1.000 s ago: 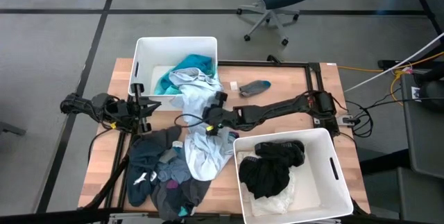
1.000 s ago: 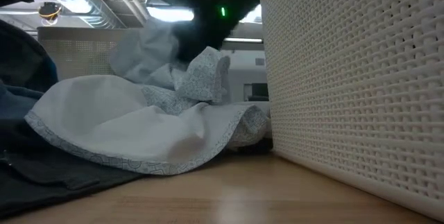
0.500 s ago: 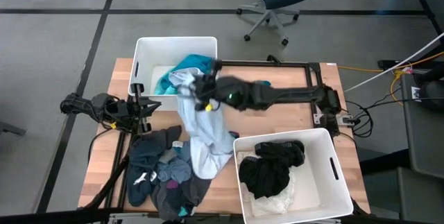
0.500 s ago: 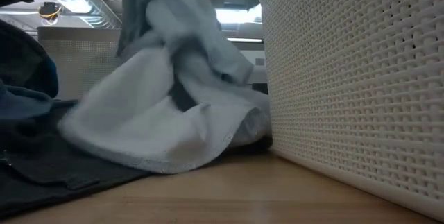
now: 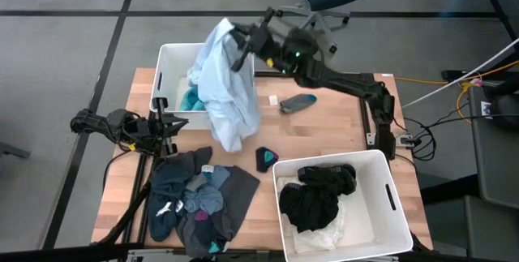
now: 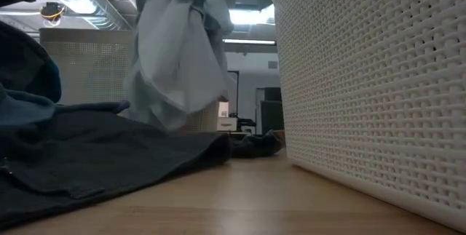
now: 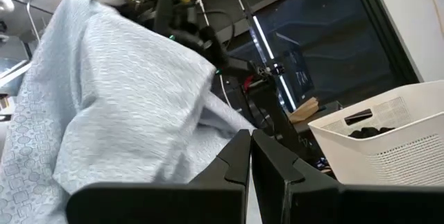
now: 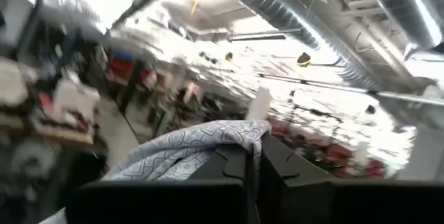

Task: Sort clothes
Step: Put the gray polo shirt into the top white laundry bin

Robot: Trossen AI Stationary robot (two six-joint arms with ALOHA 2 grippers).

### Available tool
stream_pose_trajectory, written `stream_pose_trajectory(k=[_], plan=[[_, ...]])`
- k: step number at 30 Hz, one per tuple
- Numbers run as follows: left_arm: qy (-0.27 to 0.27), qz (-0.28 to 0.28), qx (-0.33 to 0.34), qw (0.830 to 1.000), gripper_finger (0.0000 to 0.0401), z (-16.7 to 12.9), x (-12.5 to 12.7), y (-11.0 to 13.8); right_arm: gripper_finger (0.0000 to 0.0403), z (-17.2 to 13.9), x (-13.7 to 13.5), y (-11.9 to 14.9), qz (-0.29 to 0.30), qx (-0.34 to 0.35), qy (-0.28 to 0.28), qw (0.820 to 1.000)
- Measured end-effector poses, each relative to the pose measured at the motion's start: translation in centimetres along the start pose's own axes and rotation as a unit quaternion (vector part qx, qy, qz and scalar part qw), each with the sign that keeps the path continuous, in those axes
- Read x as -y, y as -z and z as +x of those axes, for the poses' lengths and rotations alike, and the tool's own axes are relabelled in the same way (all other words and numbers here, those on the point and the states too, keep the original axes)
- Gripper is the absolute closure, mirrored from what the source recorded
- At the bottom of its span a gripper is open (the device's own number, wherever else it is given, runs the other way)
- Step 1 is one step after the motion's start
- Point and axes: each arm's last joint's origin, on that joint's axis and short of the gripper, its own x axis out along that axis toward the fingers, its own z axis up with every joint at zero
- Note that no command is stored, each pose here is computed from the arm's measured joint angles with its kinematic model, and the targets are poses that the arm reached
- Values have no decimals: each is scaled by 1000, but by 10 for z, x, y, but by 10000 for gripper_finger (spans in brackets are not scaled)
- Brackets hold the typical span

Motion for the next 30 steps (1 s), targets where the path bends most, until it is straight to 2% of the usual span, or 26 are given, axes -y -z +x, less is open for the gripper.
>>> stream_pose_trajectory(k=[2,6,12,16,19,23,27,30], plan=[[0,2,0,1000,396,0,0,0,394,5,7,14,35,6,1,999],[0,3,0,1000,396,0,0,0,394,13,6,57,78,-60,-8,995],[0,2,0,1000,396,0,0,0,393,15,-23,125,74,-200,-55,975],[0,2,0,1000,396,0,0,0,389,10,-34,152,79,-268,-75,957],[0,0,-1,1000,396,0,0,0,360,7,-37,157,84,-300,-83,947],[5,-17,-8,1000,396,0,1,2,287,0,-43,154,85,-340,-78,933],[8,-8,-12,1000,396,0,2,2,212,-5,-46,114,49,-361,-81,928],[8,-7,-12,1000,396,0,2,2,173,-12,-51,79,25,-382,-90,919]])
